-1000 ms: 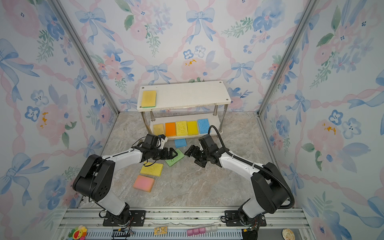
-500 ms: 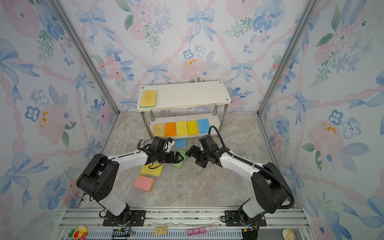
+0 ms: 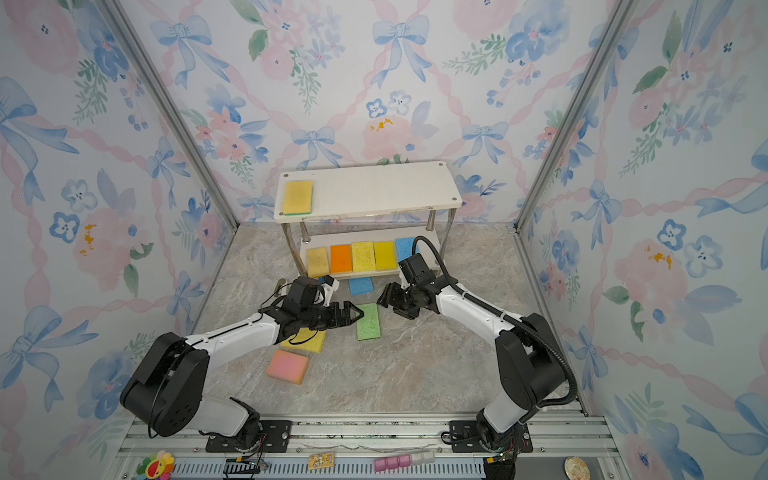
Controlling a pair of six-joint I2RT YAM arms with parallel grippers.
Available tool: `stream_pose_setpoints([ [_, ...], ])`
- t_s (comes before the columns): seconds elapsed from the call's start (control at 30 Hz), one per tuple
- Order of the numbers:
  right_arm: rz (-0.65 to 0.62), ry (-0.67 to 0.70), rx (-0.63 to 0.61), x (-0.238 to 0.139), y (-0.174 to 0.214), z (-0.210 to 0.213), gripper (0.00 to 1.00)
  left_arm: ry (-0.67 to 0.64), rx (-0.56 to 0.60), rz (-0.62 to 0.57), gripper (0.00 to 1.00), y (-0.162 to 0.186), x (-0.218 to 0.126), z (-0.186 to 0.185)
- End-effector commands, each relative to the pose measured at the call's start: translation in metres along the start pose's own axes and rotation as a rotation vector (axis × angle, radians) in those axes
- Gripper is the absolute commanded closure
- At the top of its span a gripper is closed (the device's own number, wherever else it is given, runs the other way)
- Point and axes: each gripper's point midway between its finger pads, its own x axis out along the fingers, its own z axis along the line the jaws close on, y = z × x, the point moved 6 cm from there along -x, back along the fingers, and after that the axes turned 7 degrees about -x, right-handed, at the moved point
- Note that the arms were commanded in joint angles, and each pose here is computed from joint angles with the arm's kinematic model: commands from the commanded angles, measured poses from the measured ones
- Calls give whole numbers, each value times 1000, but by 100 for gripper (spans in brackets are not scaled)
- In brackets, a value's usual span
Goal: Place and organize the cleaning sponges onto the shelf
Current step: 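Lower the right gripper over the green sponge on the floor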
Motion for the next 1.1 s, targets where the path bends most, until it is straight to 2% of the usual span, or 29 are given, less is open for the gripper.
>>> stream_pose_setpoints([
  [0.0,136,78,-151,16,17,5,40,40,-57,-31,2,-8,-14,4],
  [0.23,191,87,-172,44,20,11,45,35,-90,-48,2,-8,-20,10],
  [0.47,232,161,-193,56,26,0,52,28,-108,-53,2,-1,-25,18],
  [0.73,245,173,-178,67,28,-5,63,31,-117,-56,2,3,-30,23],
  [1.07,269,191,-171,79,29,-9,72,36,-127,-54,2,6,-34,28],
])
